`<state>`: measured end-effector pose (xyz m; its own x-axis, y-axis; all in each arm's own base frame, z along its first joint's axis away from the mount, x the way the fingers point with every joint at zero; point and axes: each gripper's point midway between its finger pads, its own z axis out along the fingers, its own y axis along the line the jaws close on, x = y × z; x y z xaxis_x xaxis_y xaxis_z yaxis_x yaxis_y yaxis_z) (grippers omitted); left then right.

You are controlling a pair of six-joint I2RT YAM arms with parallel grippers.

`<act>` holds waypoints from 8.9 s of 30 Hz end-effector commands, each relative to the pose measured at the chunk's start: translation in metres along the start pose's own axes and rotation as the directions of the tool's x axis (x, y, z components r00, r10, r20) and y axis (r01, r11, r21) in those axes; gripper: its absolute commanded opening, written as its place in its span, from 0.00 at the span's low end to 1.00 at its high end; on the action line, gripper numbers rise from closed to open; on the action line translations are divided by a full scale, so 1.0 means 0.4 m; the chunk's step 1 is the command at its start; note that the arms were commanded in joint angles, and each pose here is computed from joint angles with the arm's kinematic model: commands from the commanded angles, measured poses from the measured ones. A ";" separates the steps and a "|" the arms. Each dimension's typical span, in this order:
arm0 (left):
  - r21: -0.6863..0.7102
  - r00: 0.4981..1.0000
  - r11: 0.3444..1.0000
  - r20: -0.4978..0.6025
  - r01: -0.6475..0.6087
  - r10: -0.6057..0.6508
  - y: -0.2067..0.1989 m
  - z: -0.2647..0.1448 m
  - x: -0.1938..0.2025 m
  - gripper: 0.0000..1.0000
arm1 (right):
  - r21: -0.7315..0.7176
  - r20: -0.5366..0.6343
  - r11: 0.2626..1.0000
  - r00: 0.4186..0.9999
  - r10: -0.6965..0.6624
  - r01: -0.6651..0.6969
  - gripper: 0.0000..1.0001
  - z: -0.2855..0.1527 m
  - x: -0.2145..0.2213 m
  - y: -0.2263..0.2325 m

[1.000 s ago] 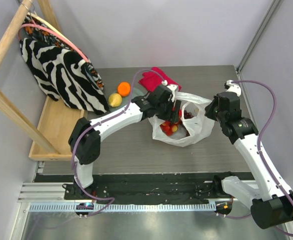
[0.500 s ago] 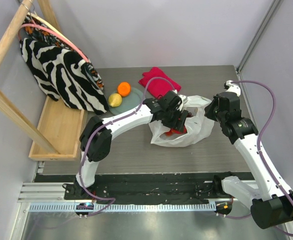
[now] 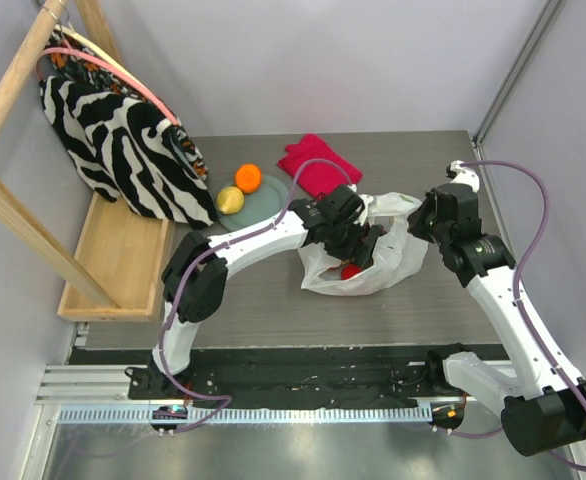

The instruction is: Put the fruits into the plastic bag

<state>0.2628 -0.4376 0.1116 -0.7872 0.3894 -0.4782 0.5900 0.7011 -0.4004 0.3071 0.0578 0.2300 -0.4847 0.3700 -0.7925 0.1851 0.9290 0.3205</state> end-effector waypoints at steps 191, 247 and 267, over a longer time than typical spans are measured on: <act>0.138 0.967 0.990 0.256 -0.038 0.002 0.001 -0.142 -0.043 0.41 | -0.048 0.105 0.997 0.992 0.063 -0.059 0.01 -0.014 -0.049 0.020; 0.054 0.964 0.986 0.223 -0.161 0.145 -0.057 -0.116 -0.078 1.00 | -0.042 0.111 0.997 0.991 0.073 -0.069 0.01 -0.014 -0.050 0.017; -0.019 0.811 0.991 0.572 -0.136 0.123 0.029 -0.472 -0.232 1.00 | -0.036 0.116 0.997 0.991 0.072 -0.068 0.01 -0.018 -0.047 0.010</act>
<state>0.2673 -0.3880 0.2595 -0.5480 0.1846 -0.8159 0.7416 0.5585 -0.3717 0.3083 0.0599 0.2314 -0.4304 0.4274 -0.7950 0.1896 0.9039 0.3833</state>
